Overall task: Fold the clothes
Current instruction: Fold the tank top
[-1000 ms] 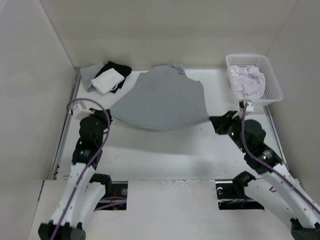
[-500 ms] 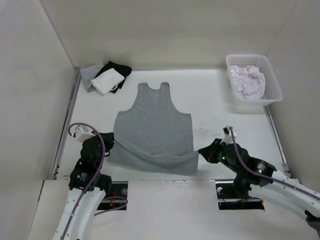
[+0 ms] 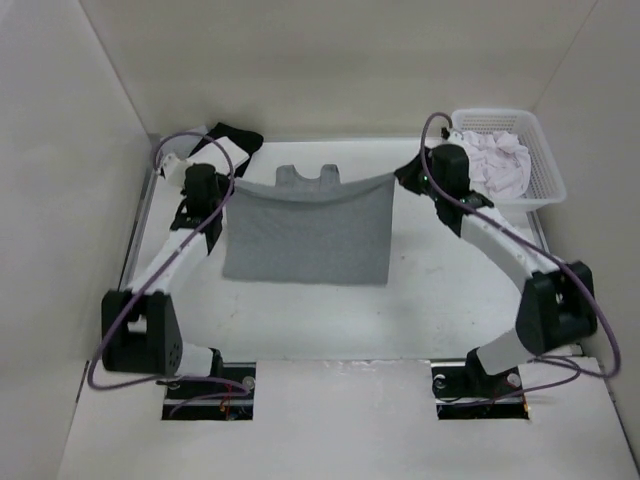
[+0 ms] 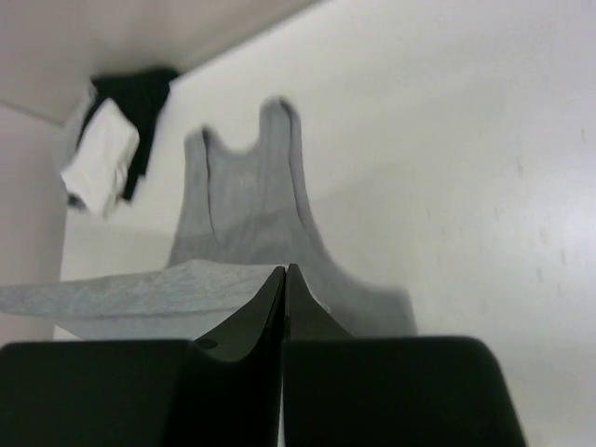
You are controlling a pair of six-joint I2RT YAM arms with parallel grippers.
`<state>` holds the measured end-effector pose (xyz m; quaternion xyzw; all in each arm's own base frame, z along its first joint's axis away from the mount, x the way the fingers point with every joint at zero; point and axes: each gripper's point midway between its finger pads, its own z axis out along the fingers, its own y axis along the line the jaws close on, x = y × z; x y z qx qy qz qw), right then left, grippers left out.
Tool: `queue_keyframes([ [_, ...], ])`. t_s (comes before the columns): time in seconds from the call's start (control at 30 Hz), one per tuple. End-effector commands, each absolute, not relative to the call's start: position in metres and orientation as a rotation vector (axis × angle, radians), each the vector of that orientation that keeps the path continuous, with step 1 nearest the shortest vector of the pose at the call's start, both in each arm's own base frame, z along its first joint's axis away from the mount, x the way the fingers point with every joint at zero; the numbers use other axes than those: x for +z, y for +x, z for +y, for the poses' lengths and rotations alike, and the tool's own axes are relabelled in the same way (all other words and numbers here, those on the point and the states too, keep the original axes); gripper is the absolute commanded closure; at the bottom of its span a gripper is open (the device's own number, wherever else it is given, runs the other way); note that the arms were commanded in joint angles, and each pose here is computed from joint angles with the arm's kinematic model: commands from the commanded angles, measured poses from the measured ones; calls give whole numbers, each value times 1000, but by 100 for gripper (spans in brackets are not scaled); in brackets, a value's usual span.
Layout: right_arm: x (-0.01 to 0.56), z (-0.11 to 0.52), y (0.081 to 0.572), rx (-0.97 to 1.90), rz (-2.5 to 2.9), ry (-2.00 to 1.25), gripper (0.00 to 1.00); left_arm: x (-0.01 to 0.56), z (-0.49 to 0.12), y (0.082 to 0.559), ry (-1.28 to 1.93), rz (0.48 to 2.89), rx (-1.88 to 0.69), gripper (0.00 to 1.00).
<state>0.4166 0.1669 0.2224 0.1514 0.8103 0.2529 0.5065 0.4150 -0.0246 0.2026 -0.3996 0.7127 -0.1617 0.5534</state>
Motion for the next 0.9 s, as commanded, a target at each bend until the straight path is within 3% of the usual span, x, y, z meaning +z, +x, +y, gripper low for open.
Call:
queue_keyframes([
  [0.0,256,167,488,691,1835,308,100,228,-5,483,-928,1548,-376,95],
  [0.07,244,161,528,679,1847,346,100,212,-1,516,-931,1574,-381,91],
  [0.1,236,160,545,682,1858,366,98,206,-2,530,-922,1589,-397,85],
  [0.13,227,160,560,684,1869,380,88,202,0,542,-908,1602,-406,73],
  [0.2,203,163,575,679,1921,395,59,187,1,546,-906,1649,-406,59],
  [0.27,185,163,566,658,1975,400,48,177,0,524,-919,1668,-397,59],
  [0.43,173,173,500,672,1960,432,52,161,-33,425,-889,1670,-356,65],
  [0.5,168,183,463,682,1947,404,68,148,-37,385,-843,1719,-334,66],
  [0.57,155,193,424,698,1966,384,93,123,-33,347,-855,1795,-320,64],
  [0.6,148,197,406,713,1979,369,97,109,-33,332,-858,1834,-324,62],
  [0.7,132,201,361,722,2000,331,97,75,-34,301,-895,1922,-387,59],
  [0.87,113,199,320,727,2023,299,79,61,-30,296,-955,1948,-471,59],
])
